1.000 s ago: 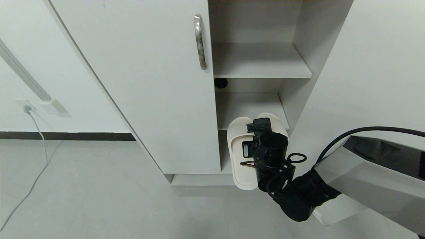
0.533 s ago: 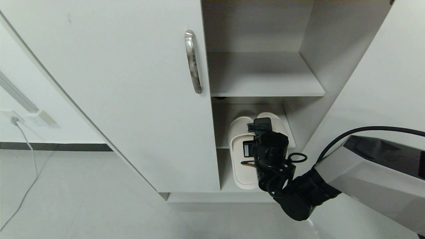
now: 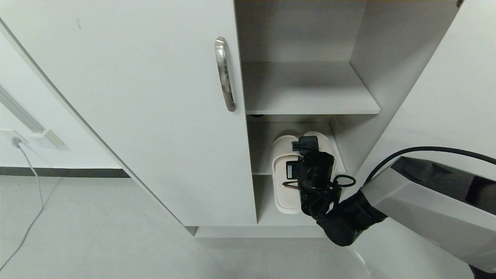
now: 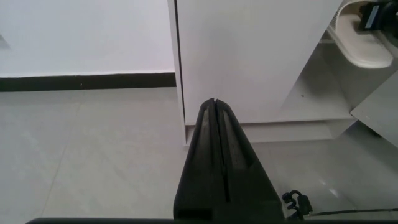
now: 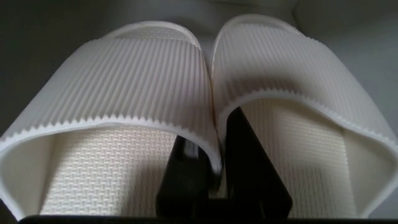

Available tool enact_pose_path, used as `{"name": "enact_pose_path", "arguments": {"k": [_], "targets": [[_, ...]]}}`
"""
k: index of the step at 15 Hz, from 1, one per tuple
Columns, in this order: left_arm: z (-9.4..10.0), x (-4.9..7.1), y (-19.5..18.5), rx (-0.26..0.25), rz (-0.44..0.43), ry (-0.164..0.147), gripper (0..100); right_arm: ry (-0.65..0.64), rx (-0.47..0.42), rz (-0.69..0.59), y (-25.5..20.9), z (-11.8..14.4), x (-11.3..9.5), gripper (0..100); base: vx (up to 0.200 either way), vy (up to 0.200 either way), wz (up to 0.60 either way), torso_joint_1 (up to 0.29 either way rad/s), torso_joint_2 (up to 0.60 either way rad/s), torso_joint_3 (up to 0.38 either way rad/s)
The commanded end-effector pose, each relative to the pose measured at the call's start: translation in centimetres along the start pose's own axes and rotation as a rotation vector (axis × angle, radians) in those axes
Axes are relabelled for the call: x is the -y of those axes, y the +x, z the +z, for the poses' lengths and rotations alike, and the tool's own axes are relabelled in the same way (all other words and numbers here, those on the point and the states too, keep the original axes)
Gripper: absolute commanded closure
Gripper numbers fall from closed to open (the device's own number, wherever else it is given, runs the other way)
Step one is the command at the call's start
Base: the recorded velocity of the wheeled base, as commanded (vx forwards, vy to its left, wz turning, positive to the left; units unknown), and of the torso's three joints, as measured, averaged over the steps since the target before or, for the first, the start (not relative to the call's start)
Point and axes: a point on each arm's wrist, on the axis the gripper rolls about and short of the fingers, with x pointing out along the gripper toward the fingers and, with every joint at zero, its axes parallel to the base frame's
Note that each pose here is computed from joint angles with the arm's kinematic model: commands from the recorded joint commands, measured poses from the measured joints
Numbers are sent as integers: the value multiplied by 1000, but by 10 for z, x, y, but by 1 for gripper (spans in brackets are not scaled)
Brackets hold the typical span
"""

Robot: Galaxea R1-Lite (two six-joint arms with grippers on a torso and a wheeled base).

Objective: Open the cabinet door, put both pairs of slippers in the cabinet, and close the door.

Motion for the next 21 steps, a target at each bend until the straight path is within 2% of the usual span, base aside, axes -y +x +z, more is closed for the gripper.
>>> {"name": "enact_pose_path", "arguments": {"k": [1,10,21], "targets": [[0,0,0,-2,1,0,100,-6,-5,-11,20,-14,-1,100,0,0,0,0,0,0],[0,0,0,-1,0,-2,100,12,24,-28,84,23,-5,100,0,0,0,0,0,0],[0,0,0,-1,0,-2,100,3,14,-41,98,17,-4,100,0,0,0,0,0,0]]}}
